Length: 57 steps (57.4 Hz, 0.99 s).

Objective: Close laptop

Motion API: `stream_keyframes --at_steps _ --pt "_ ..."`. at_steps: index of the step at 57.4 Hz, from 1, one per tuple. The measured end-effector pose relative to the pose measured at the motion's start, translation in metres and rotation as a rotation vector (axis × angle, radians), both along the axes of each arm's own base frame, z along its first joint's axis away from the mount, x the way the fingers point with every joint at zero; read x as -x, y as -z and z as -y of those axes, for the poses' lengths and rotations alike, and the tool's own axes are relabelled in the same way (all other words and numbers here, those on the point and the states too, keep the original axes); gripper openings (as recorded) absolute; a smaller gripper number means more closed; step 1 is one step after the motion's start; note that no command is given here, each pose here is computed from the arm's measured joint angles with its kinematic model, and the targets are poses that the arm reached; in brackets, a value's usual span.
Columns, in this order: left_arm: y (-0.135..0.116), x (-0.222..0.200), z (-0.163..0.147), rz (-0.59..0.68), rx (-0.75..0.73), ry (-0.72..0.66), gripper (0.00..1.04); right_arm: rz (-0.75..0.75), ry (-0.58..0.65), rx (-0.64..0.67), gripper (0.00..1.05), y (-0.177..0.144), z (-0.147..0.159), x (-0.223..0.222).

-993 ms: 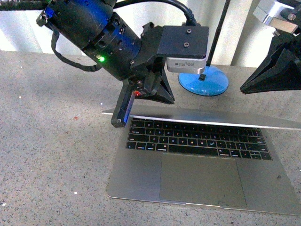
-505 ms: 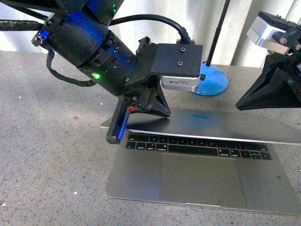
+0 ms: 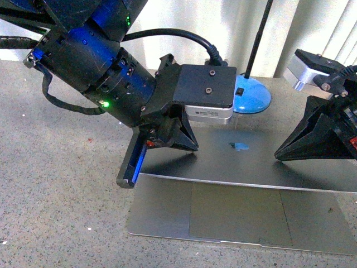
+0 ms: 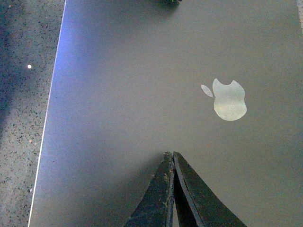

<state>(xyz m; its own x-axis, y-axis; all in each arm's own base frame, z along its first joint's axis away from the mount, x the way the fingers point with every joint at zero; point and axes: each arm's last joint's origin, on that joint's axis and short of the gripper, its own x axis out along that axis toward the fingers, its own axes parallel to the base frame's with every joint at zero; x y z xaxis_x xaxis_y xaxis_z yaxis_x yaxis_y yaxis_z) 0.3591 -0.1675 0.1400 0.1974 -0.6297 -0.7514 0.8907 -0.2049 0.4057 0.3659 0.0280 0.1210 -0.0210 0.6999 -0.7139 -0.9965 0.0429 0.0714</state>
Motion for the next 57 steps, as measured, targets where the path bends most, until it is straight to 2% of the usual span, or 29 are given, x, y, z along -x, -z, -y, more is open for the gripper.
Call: stream_keyframes --at_steps 25,37,57 --pt "0.012 0.009 0.001 -0.01 0.003 0.011 0.04 -0.007 -0.012 0.0 0.03 0.012 -0.005 0.008" --pt "0.021 0.015 0.003 -0.018 0.004 0.017 0.04 -0.036 -0.01 0.002 0.03 0.029 -0.006 0.014" --pt "0.052 0.034 0.003 -0.1 -0.044 0.033 0.04 -0.103 -0.009 0.023 0.03 0.056 -0.006 0.028"
